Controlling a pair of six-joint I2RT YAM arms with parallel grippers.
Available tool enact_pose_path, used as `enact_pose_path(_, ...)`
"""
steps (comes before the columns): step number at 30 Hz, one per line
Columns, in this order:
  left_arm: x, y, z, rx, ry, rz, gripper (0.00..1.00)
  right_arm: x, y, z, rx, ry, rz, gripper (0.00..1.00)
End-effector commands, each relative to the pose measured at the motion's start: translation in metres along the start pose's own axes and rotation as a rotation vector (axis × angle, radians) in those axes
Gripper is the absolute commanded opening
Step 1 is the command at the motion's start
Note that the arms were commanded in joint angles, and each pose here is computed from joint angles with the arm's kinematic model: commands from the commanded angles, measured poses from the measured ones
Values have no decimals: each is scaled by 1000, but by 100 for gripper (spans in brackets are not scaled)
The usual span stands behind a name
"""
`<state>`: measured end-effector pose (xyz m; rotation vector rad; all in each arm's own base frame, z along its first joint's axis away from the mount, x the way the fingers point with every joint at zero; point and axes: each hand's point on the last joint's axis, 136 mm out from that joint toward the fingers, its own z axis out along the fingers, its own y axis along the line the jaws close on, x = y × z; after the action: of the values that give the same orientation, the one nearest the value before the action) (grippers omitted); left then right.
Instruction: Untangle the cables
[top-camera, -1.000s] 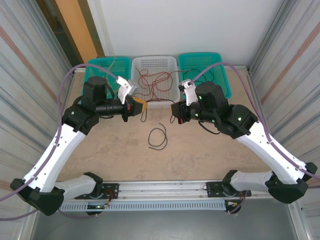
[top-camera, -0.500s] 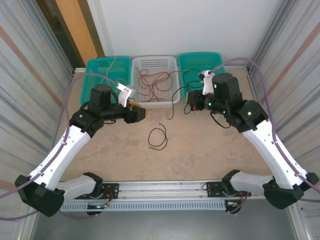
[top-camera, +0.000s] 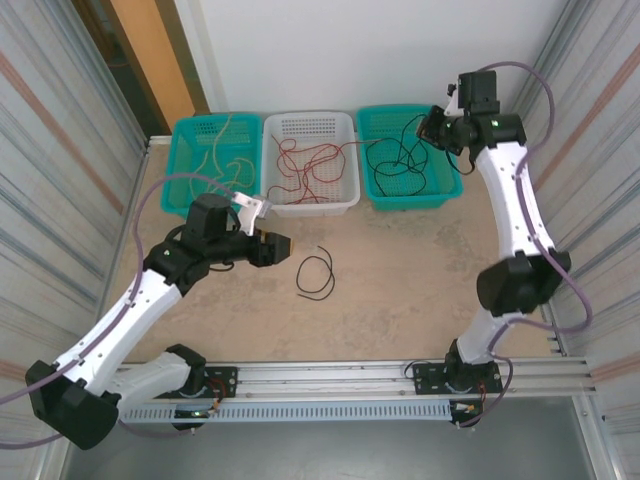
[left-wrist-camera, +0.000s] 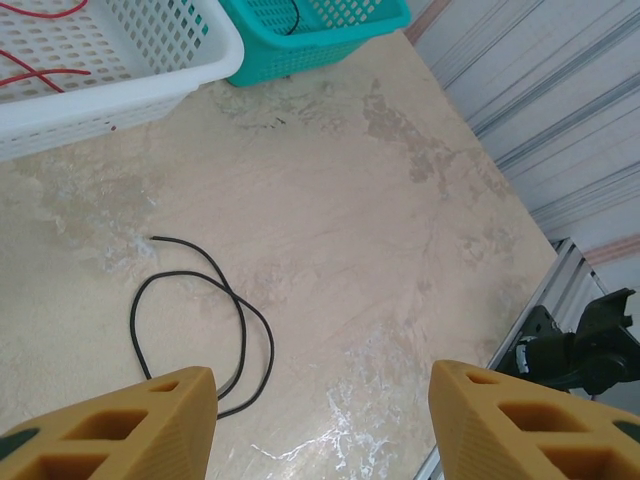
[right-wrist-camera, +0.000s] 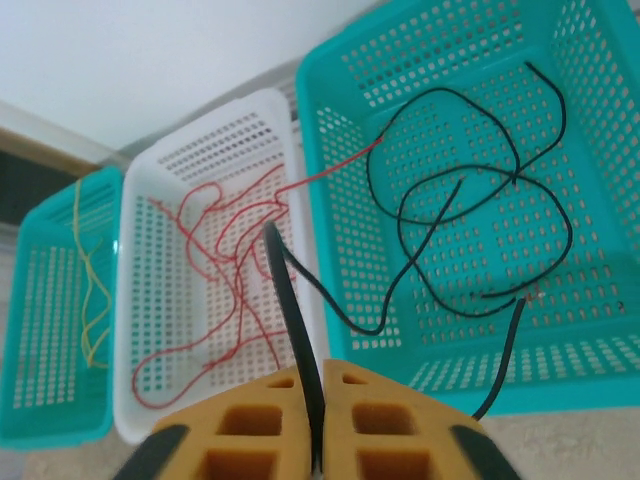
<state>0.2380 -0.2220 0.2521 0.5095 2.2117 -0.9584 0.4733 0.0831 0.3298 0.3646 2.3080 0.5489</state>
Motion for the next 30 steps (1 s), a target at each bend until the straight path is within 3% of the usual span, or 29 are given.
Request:
enact_pose_path(1, -6, -3, -7, -11, -34, 2, 59, 5, -14, 25, 56, 83, 20, 28)
enact_pose_path(3, -8, -2, -9, -27, -36, 3, 59, 14, -26, 40, 110, 131, 30, 44)
enact_pose_path(9, -13, 3, -8, -57, -35, -2, 59, 54, -12, 36, 138, 131, -91, 50)
enact_pose_path(12, -16, 7, -2, -73, -22, -8, 57, 97, 6, 21, 142, 156, -198, 53)
enact_pose_path(16, -21, 11, 4, -85, -26, -19, 57, 190, 29, 13, 78, 256, -290, 61)
enact_pose_path(19, -23, 17, 7, -97, -37, -47, 55, 262, 32, 19, 55, 367, -290, 60)
enact_pose_path(22, -24, 21, 10, -97, -38, -68, 53, 319, 22, 34, 87, 482, -247, 49)
enact_pose_path(25, -27, 19, 9, -85, -47, -72, 52, 356, 15, 48, 118, 559, -206, 41)
enact_pose_path(30, -25, 19, 4, -87, -55, -66, 52, 397, 18, 70, 149, 660, -211, 36)
